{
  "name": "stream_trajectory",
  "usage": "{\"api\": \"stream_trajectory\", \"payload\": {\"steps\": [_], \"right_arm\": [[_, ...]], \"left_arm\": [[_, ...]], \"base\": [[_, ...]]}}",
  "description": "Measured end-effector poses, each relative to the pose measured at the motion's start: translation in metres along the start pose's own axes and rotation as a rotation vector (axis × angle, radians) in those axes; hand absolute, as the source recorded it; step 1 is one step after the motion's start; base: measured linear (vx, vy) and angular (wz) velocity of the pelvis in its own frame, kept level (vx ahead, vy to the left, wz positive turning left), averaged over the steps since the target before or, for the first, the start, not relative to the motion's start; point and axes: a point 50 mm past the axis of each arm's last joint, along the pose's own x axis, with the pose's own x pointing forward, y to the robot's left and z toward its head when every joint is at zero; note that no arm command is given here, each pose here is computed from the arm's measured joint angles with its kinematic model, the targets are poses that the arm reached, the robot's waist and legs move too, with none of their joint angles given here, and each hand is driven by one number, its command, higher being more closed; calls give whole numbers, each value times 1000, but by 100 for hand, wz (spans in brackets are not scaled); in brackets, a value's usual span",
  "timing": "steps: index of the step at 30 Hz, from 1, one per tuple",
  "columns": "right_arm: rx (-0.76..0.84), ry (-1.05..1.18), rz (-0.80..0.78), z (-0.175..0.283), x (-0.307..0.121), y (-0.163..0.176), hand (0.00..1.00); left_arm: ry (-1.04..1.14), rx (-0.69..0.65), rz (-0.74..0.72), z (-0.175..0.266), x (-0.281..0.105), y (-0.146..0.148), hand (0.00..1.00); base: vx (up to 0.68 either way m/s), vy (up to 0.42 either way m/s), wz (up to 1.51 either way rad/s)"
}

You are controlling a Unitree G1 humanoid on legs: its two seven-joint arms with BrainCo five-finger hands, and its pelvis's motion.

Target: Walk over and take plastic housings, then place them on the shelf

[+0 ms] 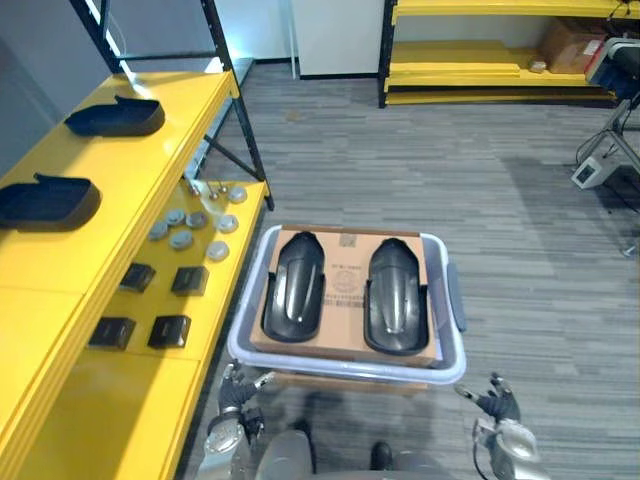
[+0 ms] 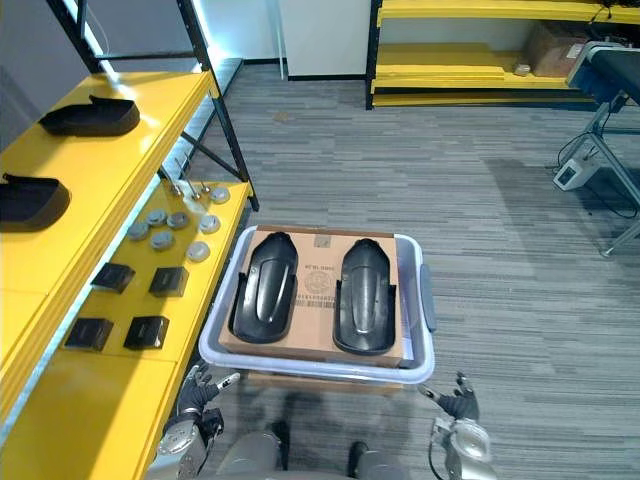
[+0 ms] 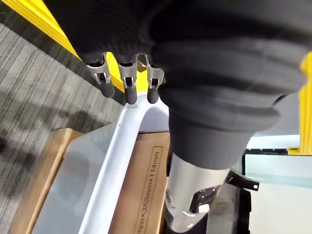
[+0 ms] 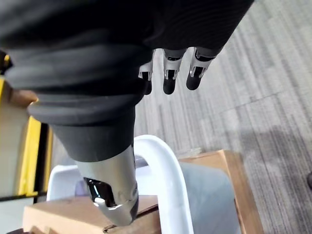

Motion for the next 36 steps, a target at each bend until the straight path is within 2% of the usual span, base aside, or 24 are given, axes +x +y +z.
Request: {"api": "stream_trajectory", "payload": {"steps": [6,10,19,24,36], "right_arm": [[34,-224,-15,53,0,-4,0],[-32,-368,-9,83,-6,0,0],[-305,-411,34,85,-11,22,0],[-390,-434,-6,93,-11,31,0],[-287,-530,-104,169,8,75,0]], "left_arm": [[18,64,45,-7,-3,26,0],[40,74,56,-15,-8,32,0],[56,82,53,-20,-11,32,0],[61,75,48,-22,-13,29,0],[9,69,10,-8,-6,14,0]], "base": [[85,71,-9],[12,9,-1],[-33,8,1],[-76,26,18],[-63,29,7]]}}
